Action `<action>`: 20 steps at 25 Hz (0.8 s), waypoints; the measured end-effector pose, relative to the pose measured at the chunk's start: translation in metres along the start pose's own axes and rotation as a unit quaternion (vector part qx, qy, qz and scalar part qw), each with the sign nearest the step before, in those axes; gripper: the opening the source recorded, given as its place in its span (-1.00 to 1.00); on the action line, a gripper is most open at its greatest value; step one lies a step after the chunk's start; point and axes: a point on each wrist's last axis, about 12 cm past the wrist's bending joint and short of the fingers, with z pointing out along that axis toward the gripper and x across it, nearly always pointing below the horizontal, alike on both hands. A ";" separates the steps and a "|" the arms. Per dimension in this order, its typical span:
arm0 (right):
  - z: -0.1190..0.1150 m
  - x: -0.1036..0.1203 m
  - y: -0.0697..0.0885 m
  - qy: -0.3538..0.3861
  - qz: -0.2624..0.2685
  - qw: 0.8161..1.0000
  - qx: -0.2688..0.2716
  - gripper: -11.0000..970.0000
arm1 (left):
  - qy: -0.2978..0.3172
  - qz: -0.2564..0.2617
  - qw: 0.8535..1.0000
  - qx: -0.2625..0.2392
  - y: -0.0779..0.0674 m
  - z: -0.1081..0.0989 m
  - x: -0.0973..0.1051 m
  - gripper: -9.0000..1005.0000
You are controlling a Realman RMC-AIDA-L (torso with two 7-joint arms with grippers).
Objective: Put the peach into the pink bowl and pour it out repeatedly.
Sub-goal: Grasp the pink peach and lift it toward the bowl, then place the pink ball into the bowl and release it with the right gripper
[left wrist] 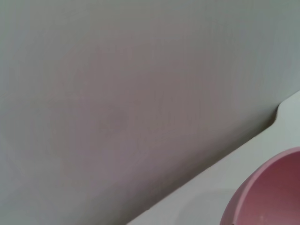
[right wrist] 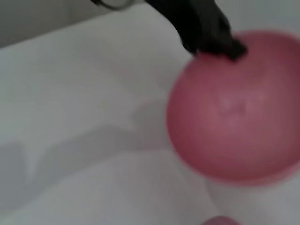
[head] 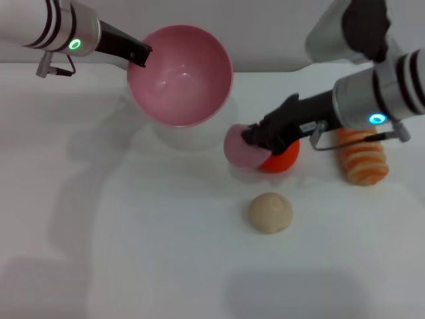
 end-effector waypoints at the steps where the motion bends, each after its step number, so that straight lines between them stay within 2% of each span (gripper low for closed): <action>1: 0.000 0.000 0.000 0.000 0.000 1.000 0.000 -0.91 | 0.003 -0.002 1.000 0.002 0.000 0.000 0.001 -0.88; 3: -0.011 -0.010 0.007 -0.007 -0.023 1.000 -0.006 -0.91 | 0.019 -0.004 1.000 0.010 0.000 -0.002 0.003 -0.88; 4: -0.024 -0.020 0.015 -0.012 -0.045 0.999 -0.017 -0.91 | 0.028 -0.004 1.000 0.014 -0.001 -0.003 0.004 -0.88; 12: -0.058 -0.044 0.033 -0.031 -0.104 0.994 -0.020 -0.88 | 0.111 0.006 0.993 0.036 -0.005 -0.017 0.005 -0.88; 15: -0.061 -0.050 0.033 -0.040 -0.114 0.993 -0.012 -0.87 | 0.128 0.006 0.991 0.048 -0.009 -0.018 0.006 -0.88; 16: -0.061 -0.052 0.033 -0.043 -0.117 0.992 -0.010 -0.87 | 0.153 0.006 0.986 0.068 -0.015 -0.020 0.009 -0.88; 20: -0.054 -0.053 0.030 -0.046 -0.127 0.991 -0.007 -0.86 | 0.176 0.008 0.980 0.089 -0.024 -0.021 0.011 -0.88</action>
